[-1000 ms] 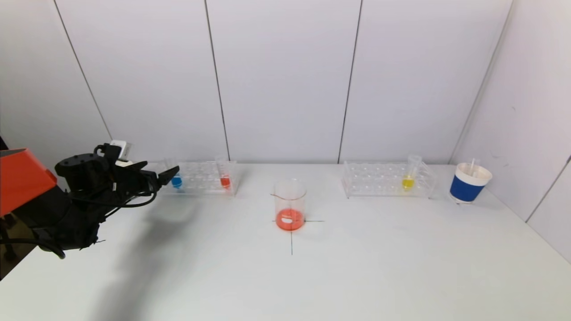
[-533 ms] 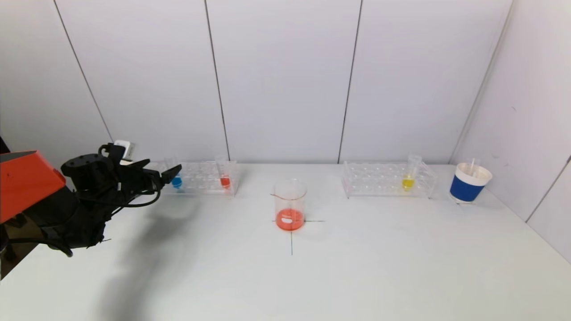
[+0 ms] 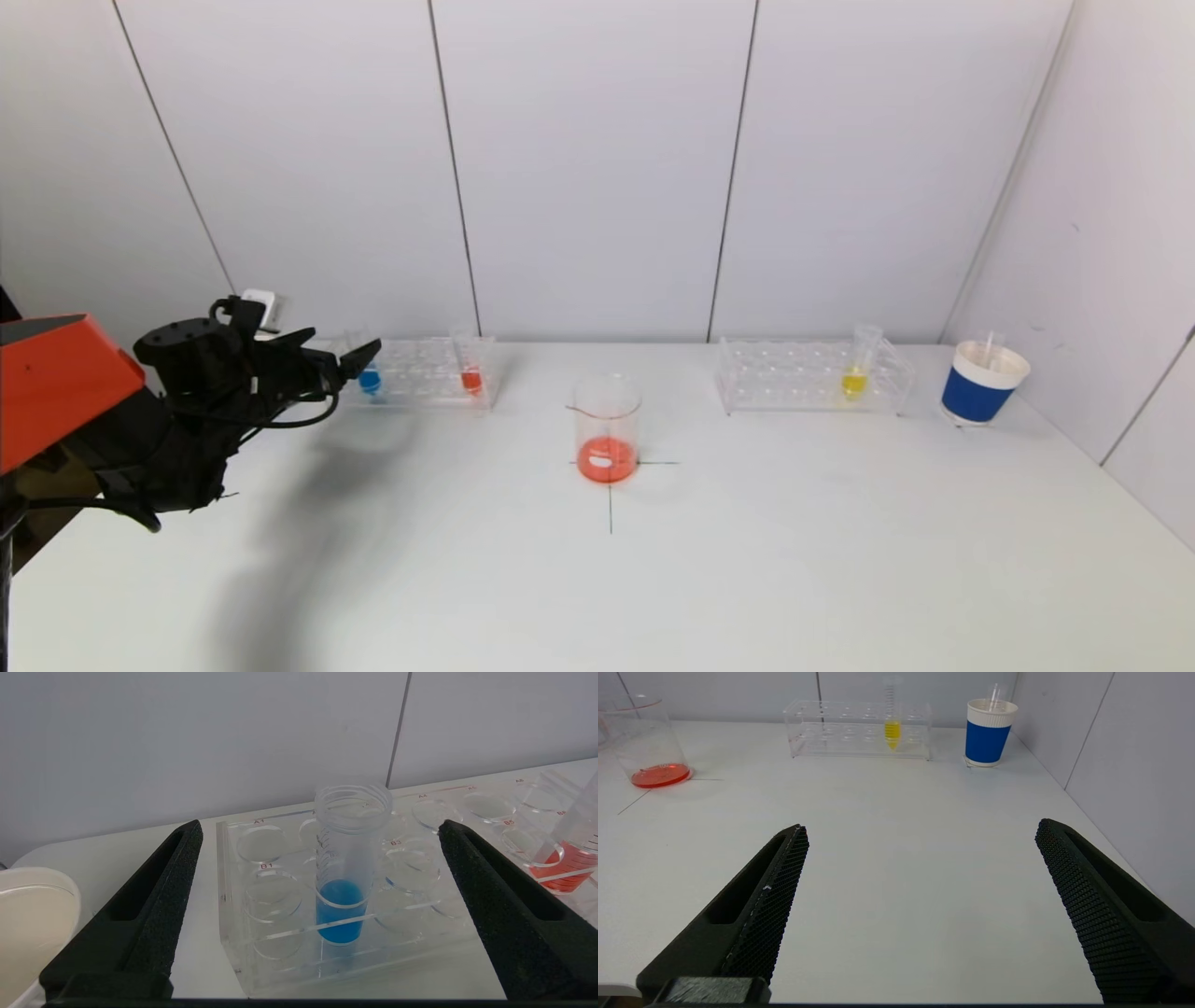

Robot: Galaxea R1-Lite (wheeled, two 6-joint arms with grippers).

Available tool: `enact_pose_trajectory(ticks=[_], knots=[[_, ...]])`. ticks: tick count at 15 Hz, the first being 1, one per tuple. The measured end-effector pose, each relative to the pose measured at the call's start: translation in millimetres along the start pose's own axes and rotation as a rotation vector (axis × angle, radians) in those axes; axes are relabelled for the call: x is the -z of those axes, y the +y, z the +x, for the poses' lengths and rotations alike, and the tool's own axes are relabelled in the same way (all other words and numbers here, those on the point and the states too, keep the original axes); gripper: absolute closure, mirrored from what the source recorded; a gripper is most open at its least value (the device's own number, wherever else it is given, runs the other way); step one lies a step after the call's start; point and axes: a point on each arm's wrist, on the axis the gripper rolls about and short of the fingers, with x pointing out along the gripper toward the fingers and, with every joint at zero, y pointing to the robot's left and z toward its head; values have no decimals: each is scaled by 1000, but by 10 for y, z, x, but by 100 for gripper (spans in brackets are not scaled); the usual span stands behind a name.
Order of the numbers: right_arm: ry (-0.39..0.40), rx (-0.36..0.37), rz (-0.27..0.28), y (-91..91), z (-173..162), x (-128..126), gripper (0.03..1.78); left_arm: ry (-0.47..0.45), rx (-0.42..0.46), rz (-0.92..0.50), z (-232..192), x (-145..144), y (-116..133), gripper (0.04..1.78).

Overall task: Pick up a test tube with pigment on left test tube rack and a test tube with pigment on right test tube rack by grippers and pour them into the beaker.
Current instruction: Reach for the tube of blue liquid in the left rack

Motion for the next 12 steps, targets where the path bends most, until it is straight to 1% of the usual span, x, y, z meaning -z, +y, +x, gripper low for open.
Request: enact_pose_trajectory(ticks=[12], knots=[[0,0,0,0,0,0,4,1,13,0,68,37,-56,6]])
